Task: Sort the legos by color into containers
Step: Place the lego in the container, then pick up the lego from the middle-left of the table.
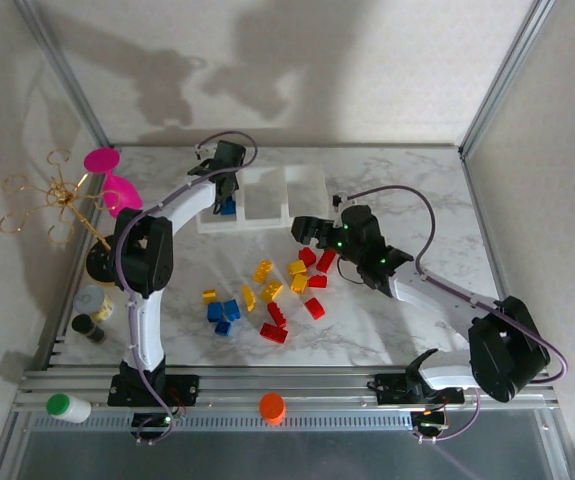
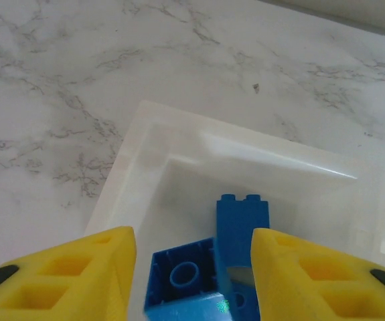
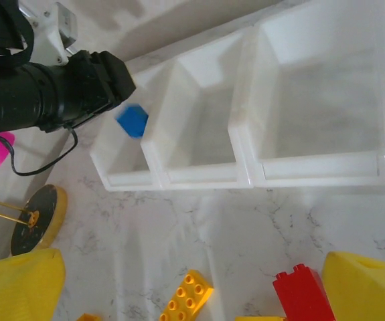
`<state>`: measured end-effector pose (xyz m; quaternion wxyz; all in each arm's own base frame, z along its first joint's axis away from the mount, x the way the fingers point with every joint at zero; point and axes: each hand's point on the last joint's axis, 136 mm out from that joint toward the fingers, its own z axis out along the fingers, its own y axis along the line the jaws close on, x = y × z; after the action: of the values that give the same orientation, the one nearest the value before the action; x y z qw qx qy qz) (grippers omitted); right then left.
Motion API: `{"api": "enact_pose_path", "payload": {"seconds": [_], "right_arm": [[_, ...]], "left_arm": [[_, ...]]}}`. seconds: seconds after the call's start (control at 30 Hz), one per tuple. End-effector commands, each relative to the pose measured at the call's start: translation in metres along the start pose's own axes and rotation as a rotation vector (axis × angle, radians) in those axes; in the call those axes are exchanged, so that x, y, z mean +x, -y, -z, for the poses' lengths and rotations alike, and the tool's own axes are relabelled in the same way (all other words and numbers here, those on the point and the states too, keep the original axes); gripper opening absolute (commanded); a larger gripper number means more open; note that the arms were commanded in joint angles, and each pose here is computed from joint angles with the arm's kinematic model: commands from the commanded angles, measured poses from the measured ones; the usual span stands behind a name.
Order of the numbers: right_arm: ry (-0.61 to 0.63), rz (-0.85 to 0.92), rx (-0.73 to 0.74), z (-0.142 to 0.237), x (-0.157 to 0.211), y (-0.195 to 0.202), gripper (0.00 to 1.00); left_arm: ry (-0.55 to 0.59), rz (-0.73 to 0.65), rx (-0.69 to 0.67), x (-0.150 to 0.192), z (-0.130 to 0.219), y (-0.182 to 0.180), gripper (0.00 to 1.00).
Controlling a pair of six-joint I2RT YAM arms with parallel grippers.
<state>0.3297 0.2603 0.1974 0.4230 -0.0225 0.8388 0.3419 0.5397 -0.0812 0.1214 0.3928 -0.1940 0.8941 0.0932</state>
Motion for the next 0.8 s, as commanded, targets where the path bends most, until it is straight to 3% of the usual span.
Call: {"api": "enact_pose_path", "payload": {"seconds": [0.0, 0.23, 0.3, 0.43, 0.77], "right_arm": [[-0.020, 0.044, -0.003, 0.002, 0.001, -0.001, 0.99], [-0.119, 0.045, -0.099, 0.006, 0.020, -0.016, 0.99], [-0.146, 0.033, -0.109, 0.010, 0.025, -0.018, 0.99], [-0.231, 0.008, -0.132, 0.018, 0.045, -0.018, 0.99], [-0.394, -0.034, -0.085, 0.034, 0.102, -0.003, 0.99]], "left_arm": [[0.032, 0.024, 0.050, -0.023, 0.025, 0.001, 0.50], [-0.016, 0.046, 0.195, -0.005, 0.079, -0.006, 0.56], [-0.043, 0.036, 0.273, 0.013, 0.100, -0.005, 0.58], [-0.066, 0.029, 0.306, 0.048, 0.140, -0.020, 0.60], [-0.218, 0.010, 0.331, 0.155, 0.188, -0.047, 0.60]]}}
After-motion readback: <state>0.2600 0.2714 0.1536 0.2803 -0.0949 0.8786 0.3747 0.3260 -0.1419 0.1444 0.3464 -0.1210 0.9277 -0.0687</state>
